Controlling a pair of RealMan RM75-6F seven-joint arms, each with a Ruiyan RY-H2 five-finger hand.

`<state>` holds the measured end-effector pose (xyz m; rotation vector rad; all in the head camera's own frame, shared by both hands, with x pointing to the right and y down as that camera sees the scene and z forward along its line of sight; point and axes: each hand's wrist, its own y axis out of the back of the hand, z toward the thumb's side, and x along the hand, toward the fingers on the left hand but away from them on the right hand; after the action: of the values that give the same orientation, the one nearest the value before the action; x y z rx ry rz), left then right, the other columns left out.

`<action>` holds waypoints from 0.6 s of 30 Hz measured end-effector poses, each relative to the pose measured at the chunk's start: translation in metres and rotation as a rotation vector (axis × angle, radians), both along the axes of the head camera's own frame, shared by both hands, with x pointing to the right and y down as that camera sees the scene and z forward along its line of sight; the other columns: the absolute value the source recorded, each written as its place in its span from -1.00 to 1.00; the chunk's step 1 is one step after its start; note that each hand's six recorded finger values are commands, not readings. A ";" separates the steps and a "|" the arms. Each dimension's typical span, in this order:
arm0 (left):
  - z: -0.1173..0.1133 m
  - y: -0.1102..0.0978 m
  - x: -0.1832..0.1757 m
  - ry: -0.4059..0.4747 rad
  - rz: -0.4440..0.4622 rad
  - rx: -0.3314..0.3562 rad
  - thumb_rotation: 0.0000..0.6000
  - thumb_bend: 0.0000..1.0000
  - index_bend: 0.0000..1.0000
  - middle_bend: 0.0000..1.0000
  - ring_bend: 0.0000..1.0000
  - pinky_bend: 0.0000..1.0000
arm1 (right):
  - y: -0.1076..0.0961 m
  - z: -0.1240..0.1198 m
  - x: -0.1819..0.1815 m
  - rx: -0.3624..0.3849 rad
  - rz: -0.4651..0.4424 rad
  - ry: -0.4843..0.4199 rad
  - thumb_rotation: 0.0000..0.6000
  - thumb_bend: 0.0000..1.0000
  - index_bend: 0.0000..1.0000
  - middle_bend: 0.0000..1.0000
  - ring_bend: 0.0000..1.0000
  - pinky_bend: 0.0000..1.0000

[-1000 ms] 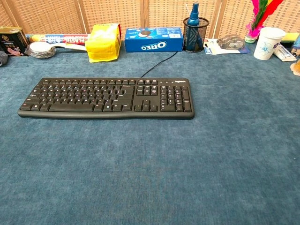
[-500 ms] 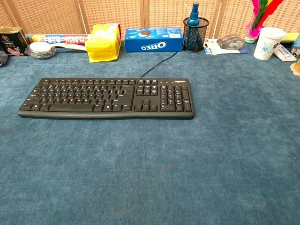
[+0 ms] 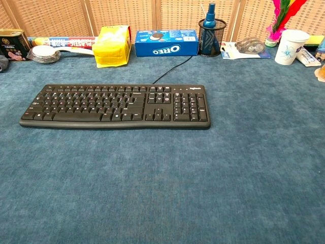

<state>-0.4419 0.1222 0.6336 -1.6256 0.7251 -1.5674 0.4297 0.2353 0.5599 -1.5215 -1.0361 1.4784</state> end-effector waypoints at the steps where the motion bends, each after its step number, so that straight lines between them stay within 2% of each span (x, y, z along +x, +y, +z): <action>1: 0.005 -0.003 0.001 -0.002 -0.002 -0.008 -1.00 -0.63 -0.05 1.00 1.00 0.80 | 0.000 0.001 0.000 -0.003 0.002 0.000 -1.00 -0.45 -0.42 -0.23 -0.11 -0.23; 8: 0.038 -0.020 0.015 0.001 -0.004 -0.059 -1.00 -0.63 -0.05 1.00 1.00 0.80 | 0.000 0.006 -0.001 -0.012 0.007 0.007 -1.00 -0.45 -0.42 -0.23 -0.11 -0.22; 18: 0.068 -0.033 0.033 0.002 -0.002 -0.101 -1.00 -0.63 -0.05 1.00 1.00 0.80 | 0.002 0.009 0.001 -0.020 0.020 0.019 -1.00 -0.45 -0.42 -0.23 -0.11 -0.21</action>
<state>-0.4085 0.0894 0.7016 -1.7003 0.6578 -1.6269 0.4308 0.2372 0.5685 -1.5129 -1.0314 1.5188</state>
